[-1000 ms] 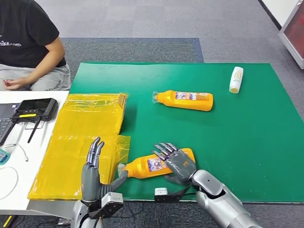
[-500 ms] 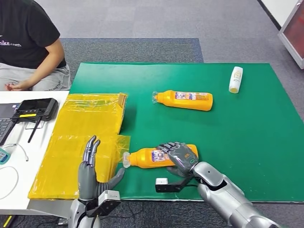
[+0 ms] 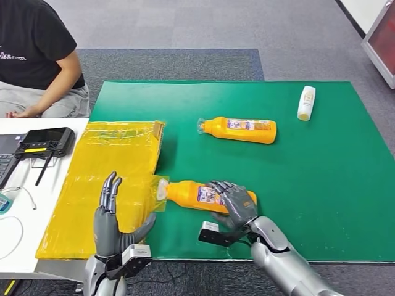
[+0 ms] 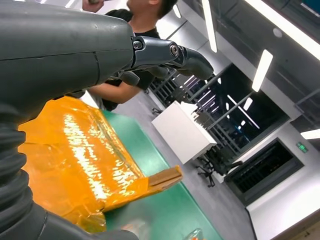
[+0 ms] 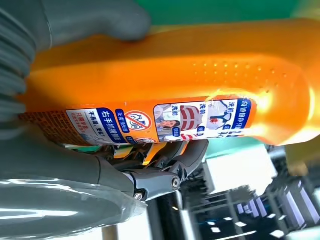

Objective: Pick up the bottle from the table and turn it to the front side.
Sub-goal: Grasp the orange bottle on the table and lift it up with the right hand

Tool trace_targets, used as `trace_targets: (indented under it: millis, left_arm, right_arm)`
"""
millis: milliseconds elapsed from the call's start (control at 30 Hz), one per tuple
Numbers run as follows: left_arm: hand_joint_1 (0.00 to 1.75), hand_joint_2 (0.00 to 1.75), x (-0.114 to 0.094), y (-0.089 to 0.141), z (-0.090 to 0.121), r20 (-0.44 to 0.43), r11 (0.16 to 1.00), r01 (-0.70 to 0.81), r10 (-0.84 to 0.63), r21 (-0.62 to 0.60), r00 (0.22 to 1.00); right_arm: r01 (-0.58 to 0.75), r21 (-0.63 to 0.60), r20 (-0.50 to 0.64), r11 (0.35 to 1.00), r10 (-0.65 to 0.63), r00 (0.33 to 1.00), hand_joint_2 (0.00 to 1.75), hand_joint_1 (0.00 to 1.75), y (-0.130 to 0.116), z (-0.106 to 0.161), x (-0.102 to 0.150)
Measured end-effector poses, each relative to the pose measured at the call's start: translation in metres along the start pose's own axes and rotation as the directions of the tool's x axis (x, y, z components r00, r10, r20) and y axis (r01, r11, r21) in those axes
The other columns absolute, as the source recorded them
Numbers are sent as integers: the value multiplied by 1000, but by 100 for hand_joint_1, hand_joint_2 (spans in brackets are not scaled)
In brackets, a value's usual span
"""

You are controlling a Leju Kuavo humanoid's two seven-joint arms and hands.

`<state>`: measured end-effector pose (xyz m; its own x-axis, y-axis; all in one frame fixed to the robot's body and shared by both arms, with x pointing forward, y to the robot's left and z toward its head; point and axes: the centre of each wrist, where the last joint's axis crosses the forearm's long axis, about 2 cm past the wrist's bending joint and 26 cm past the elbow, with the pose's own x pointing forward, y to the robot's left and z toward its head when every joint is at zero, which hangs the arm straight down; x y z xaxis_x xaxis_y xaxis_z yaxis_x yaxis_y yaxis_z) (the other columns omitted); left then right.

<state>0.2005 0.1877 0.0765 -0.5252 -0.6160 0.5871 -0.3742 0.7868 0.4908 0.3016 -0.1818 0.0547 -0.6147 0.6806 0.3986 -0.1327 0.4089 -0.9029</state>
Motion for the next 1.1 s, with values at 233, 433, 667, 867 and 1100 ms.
trace_targets:
  millis: [233, 433, 667, 867, 1100]
  left_arm:
    - [0, 175, 2, 1, -1, 2, 1000, 3, -3, 9, 1000]
    - [0, 175, 3, 1, 1, -4, 1000, 1, -1, 7, 1000]
    - [0, 175, 5, -2, 4, -52, 998, -51, 53, 36, 997]
    - [0, 175, 13, -19, 7, -223, 932, -324, 355, 161, 908]
    - [0, 175, 20, -28, -2, -208, 870, -480, 493, 114, 845]
  right_arm:
    - [144, -191, 23, 971, -143, 989, 175, 175, 3, -3, 27]
    - [227, -273, 37, 935, -225, 974, 175, 175, 6, 1, 38]
    - [373, -314, 87, 873, -364, 927, 175, 175, 4, 3, 56]
    - [425, -318, 123, 848, -407, 905, 175, 175, 4, 4, 71]
    - [465, -305, 149, 831, -441, 885, 175, 175, 11, 6, 83]
